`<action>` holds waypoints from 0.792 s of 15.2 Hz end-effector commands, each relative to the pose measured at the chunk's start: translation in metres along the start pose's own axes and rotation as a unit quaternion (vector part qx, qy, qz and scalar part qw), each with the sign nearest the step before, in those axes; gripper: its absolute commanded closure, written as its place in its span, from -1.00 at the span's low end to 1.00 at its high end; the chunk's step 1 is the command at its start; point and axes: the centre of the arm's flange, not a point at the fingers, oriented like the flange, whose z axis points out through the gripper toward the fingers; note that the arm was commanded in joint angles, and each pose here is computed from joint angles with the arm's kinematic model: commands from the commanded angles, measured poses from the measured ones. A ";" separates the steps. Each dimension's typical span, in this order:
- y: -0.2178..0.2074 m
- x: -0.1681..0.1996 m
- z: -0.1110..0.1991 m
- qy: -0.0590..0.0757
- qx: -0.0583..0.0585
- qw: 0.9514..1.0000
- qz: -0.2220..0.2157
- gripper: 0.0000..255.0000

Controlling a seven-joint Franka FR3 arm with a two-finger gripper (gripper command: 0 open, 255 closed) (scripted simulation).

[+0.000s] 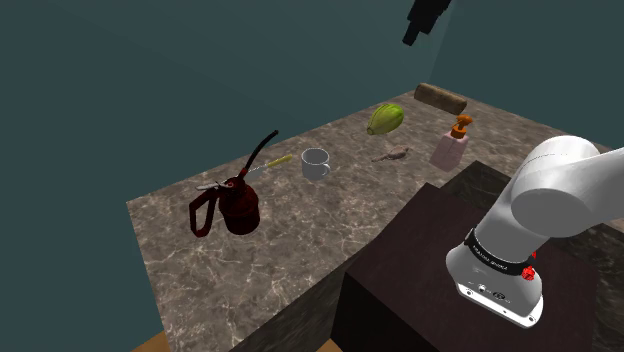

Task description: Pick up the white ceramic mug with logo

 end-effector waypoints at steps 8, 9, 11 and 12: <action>0.010 0.034 0.087 -0.013 0.013 1.000 -0.001 -1.00; 0.012 0.039 0.100 -0.015 0.015 1.000 -0.001 -1.00; 0.014 0.048 0.125 -0.018 0.018 1.000 -0.001 -1.00; 0.015 0.053 0.137 -0.020 0.020 1.000 -0.001 -1.00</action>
